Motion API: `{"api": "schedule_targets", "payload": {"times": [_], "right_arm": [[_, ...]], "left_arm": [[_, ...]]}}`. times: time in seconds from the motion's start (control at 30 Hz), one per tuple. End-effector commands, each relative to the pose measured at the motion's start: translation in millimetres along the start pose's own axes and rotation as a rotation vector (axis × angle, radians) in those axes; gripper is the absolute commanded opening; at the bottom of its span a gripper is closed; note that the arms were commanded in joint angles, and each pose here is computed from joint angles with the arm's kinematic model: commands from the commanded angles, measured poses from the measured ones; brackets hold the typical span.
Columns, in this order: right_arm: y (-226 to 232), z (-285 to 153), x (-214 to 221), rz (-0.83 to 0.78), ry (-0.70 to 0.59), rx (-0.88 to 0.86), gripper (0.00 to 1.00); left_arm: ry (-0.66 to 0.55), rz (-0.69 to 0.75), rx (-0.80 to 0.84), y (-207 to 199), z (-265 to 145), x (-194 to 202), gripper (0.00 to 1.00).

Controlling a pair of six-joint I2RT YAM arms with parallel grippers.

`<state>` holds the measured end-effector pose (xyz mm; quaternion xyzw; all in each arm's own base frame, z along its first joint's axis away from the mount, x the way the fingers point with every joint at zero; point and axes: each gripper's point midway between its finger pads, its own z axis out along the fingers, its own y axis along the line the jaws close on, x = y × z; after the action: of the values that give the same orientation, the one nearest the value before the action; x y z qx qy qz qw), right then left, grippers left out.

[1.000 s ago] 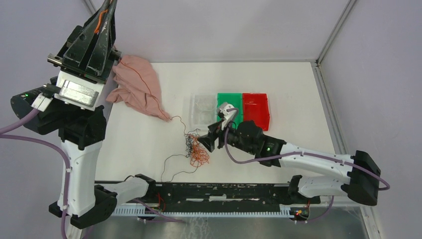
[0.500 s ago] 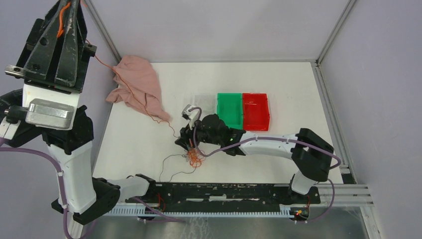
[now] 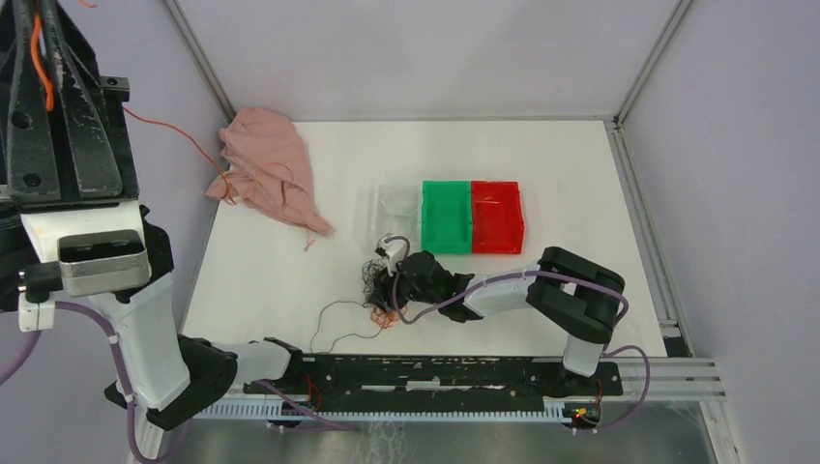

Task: Untangle the cables
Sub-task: Untie the cable.

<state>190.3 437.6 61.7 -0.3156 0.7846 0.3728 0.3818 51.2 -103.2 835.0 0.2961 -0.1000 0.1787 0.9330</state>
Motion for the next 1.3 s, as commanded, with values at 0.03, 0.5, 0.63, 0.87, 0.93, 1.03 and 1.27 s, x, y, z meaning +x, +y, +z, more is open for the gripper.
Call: {"api": "schedule_targets", "payload": {"times": [0.03,0.5,0.63,0.87,0.93,1.03,1.27], "right_arm": [[-11,-13,2,0.045,-0.092,0.037,0.55],[42,-105,-138,-0.072,-0.29,-0.022,0.79],[54,-138,-177,-0.106,-0.389,-0.037,0.81],[52,-191,-220,-0.168,-0.509,0.038,0.8],[50,-200,-225,-0.182,-0.53,0.053,0.79],[50,-206,-229,-0.201,-0.536,0.063,0.79],[43,-199,-251,-0.245,-0.549,0.131,0.78]], "left_arm": [[-0.047,0.281,-0.146,41,2,-14,0.03],[0.116,-0.194,0.238,-90,-44,22,0.03],[0.199,-0.423,0.299,-126,-59,33,0.03],[0.351,-0.853,0.463,-211,-101,39,0.03],[0.391,-0.94,0.472,-228,-110,42,0.03],[0.451,-1.047,0.462,-247,-119,50,0.03],[0.45,-1.145,0.527,-285,-123,48,0.03]]}}
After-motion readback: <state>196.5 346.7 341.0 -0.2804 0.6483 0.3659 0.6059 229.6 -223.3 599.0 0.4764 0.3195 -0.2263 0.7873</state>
